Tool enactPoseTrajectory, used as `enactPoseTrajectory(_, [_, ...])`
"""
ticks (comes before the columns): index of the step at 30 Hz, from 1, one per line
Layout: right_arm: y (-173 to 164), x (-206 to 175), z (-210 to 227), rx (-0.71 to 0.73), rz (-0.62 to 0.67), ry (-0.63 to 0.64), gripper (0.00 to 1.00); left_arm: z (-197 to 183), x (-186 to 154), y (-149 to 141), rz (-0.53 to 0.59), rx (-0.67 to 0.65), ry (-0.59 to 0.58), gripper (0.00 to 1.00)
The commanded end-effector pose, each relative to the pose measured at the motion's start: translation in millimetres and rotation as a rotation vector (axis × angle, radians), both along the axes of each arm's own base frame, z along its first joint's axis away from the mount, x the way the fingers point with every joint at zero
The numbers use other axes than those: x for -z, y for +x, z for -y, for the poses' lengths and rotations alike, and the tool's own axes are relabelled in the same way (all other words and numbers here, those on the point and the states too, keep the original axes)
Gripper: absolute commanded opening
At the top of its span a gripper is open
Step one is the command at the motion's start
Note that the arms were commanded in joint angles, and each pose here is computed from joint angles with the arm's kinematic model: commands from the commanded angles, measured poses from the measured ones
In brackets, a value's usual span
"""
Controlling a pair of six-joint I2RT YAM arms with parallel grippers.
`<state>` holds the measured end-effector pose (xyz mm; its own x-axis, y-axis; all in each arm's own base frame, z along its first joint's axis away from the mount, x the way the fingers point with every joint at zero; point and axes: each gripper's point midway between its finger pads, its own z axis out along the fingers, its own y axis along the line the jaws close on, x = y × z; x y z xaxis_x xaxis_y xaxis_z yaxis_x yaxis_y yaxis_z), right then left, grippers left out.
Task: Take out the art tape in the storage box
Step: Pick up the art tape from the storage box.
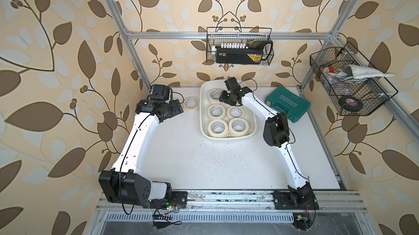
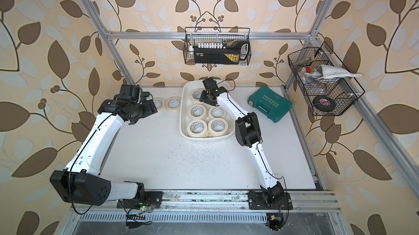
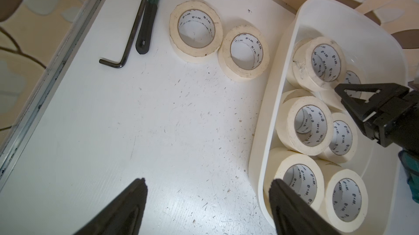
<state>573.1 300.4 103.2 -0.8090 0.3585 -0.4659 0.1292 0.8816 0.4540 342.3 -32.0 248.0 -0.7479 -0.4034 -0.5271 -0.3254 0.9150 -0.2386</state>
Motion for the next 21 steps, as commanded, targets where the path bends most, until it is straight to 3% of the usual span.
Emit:
enactPoseTrajectory(1, [18, 5, -2, 0.064, 0.03, 0.048, 0.55, 0, -2, -7, 0.009, 0.017, 0.017, 0.88])
enactPoseTrajectory(21, [46, 29, 6, 0.2, 0.064, 0.099, 0.49, 4, -8, -7, 0.04, 0.035, 0.009, 0.88])
